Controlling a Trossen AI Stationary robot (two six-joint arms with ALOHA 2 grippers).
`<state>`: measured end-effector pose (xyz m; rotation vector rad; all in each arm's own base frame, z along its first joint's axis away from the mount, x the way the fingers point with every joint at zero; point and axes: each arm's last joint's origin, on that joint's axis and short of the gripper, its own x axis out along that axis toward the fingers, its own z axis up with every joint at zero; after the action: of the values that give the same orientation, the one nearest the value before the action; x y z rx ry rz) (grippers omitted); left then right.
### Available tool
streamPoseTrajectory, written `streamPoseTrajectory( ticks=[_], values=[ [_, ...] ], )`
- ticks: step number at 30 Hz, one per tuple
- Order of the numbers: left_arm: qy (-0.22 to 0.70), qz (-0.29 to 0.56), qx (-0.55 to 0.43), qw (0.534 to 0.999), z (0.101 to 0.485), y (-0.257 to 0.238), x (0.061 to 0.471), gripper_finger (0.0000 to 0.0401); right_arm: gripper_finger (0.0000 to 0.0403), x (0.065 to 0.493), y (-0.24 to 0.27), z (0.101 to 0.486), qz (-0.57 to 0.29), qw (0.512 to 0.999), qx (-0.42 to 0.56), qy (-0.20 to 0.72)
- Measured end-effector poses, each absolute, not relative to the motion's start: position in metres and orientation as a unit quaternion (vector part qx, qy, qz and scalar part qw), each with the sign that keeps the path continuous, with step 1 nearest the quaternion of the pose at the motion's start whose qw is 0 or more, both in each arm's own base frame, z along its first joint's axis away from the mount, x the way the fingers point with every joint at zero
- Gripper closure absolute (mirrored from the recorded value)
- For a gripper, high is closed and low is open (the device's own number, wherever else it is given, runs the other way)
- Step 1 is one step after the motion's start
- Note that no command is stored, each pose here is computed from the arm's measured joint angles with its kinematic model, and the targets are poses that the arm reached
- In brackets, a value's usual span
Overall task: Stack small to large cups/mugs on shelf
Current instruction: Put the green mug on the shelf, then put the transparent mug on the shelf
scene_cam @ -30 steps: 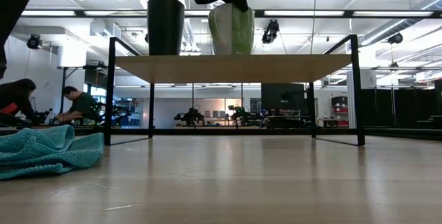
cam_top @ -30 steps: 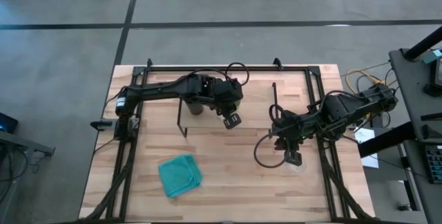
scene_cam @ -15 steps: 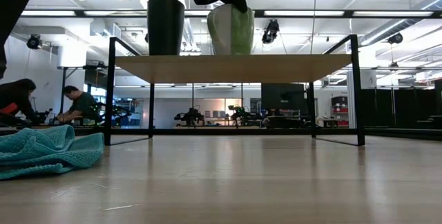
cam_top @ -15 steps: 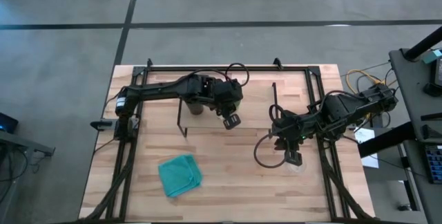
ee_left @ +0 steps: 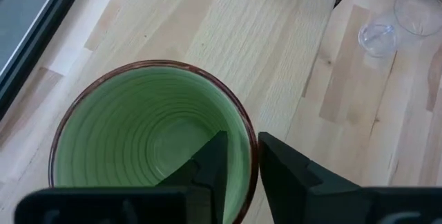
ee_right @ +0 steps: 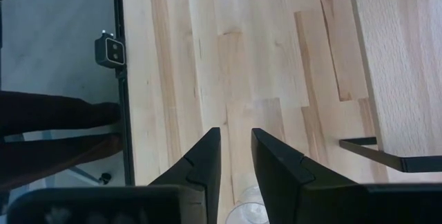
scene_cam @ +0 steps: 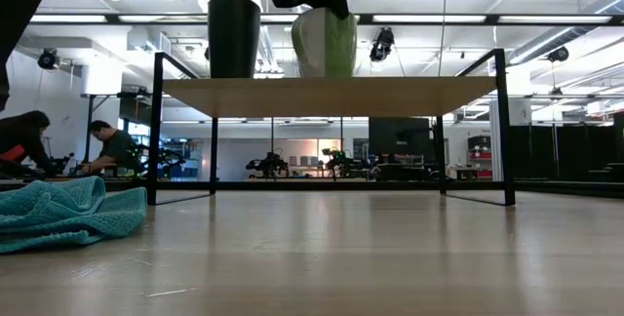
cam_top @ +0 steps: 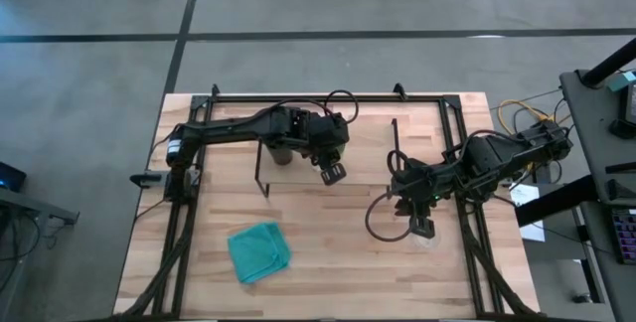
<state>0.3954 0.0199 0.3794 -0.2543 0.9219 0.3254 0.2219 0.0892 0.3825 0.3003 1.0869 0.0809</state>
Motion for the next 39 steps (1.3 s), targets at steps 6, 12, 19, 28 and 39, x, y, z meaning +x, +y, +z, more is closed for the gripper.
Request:
streamPoseTrajectory(
  ticks=[6, 12, 19, 28, 39],
  values=[
    [0.412, 0.153, -0.127, 0.889, 0.392, 0.02, 0.396, 0.0333, 0.0325, 0.222, 0.089, 0.383, 0.038, 0.844, 0.142, 0.515],
    [0.374, 0.142, -0.134, 0.906, 0.413, 0.019, 0.393, 0.0333, 0.0325, 0.222, 0.089, 0.382, 0.039, 0.844, 0.143, 0.516],
    [0.326, 0.077, -0.155, 0.929, 0.447, 0.01, 0.381, 0.0333, 0.0325, 0.2, 0.086, 0.38, 0.023, 0.787, 0.177, 0.591],
    [0.193, 0.001, -0.11, 0.975, 0.51, -0.014, 0.335, 0.0333, 0.0325, 0.179, 0.1, 0.36, -0.027, 0.728, 0.165, 0.665],
    [0.088, -0.027, -0.051, 0.994, 0.557, -0.03, 0.273, 0.0333, 0.0325, 0.176, 0.118, 0.297, -0.065, 0.712, 0.149, 0.683]
  ],
)
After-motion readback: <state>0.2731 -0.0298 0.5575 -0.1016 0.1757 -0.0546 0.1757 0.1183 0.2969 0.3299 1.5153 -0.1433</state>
